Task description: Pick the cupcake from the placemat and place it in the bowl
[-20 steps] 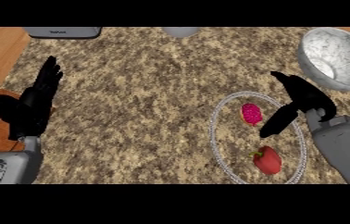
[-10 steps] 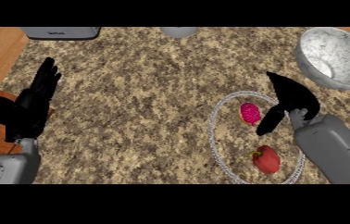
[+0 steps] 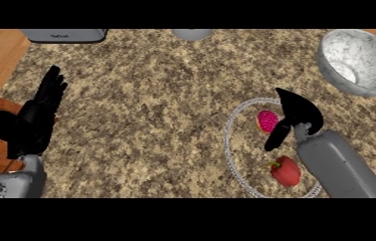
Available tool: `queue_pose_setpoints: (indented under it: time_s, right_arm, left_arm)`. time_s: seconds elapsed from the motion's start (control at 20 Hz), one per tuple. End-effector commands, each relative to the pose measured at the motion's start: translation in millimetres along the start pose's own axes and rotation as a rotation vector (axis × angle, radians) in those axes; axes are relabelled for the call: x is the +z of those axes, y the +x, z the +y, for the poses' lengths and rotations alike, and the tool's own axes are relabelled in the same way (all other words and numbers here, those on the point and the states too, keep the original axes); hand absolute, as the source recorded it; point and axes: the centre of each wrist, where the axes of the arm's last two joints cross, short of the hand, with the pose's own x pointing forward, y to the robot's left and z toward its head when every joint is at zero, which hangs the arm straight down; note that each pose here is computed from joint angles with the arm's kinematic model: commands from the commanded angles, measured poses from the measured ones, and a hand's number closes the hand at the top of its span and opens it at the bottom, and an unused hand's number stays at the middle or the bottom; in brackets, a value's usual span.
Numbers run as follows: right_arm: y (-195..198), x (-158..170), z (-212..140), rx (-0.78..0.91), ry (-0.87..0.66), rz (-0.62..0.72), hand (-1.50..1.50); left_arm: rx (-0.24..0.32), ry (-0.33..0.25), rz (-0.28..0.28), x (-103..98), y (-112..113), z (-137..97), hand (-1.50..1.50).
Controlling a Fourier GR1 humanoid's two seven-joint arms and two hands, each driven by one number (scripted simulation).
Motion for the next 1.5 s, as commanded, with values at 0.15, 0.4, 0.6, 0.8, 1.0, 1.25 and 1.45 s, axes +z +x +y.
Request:
queue_pose_setpoints:
  time_s: [0.15, 0.4, 0.6, 0.8, 1.0, 1.25, 1.45]
  right_arm:
    - [7, -2, 18, 0.008, 0.017, 0.039, -1.50]
    - [-4, -23, 37, -0.001, 0.002, 0.043, -1.50]
    - [0, -36, 26, -0.006, 0.018, 0.069, -1.50]
    - [-10, -44, 35, -0.048, 0.072, 0.003, 1.50]
    - [6, -48, 30, -0.036, 0.049, -0.050, 1.50]
    - [4, -64, 52, -0.039, 0.029, -0.059, 1.50]
    - [-6, -56, 47, -0.035, -0.076, -0.046, 1.50]
  left_arm:
    - [-0.001, 0.004, -0.019, -12, 5, -4, 0.00]
    - [-0.004, 0.009, -0.001, -1, -10, 14, 0.00]
    - [-0.008, 0.007, 0.001, -11, -11, -9, 0.00]
    - [-0.002, 0.017, -0.004, -11, -11, -6, 0.00]
    - [-0.004, -0.006, -0.005, -6, 4, 20, 0.00]
    - [-0.013, -0.002, -0.014, 6, -7, 13, 0.00]
    - [-0.005, 0.007, -0.006, -6, 4, 25, 0.00]
